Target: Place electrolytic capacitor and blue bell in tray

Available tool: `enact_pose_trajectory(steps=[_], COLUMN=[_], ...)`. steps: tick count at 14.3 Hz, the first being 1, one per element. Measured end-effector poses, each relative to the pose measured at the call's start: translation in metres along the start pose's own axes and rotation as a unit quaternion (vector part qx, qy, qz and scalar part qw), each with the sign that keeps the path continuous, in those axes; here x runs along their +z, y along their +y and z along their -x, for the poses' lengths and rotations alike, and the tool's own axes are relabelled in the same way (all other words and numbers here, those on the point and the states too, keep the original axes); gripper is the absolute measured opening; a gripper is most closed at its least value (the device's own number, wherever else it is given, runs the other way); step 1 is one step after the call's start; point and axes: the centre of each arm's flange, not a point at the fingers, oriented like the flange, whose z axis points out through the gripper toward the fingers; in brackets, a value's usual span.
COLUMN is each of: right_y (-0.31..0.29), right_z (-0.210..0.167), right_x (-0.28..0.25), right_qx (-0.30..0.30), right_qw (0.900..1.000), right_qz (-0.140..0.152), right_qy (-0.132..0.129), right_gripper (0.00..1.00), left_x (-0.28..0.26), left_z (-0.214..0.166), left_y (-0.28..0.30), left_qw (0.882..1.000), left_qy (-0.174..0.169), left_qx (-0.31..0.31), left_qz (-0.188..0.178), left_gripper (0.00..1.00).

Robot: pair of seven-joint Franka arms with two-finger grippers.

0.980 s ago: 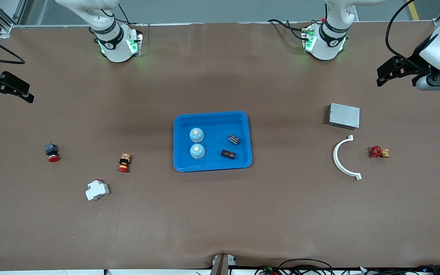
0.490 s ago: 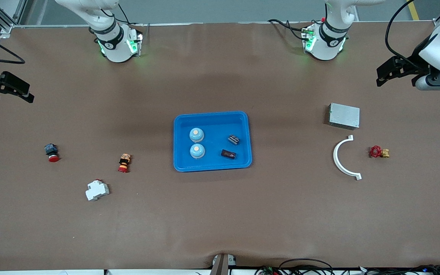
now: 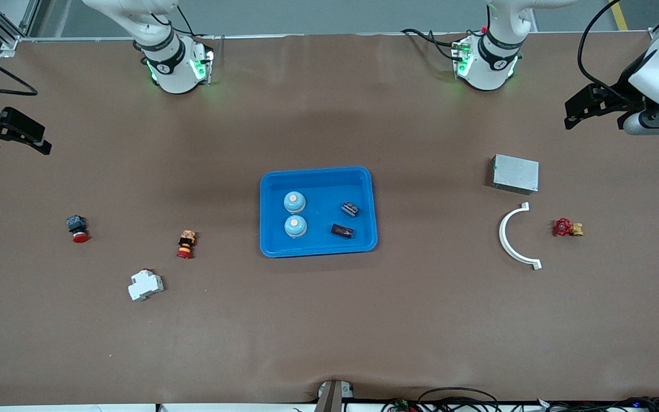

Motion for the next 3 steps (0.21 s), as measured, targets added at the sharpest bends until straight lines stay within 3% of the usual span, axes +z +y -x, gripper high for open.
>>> enact_pose_trajectory(steps=[3], right_y=[0.0], right_z=[0.0001], right_x=[-0.0003], right_qx=[0.0], right_qw=[1.0], right_qz=[0.0], right_qy=[0.0], right_gripper=[1.0], left_x=[-0.0049], left_z=[0.0001], left_y=[-0.0007], left_qw=[1.0], left_qy=[0.005], left_qx=[-0.001], left_qz=[0.001], left_gripper=[1.0])
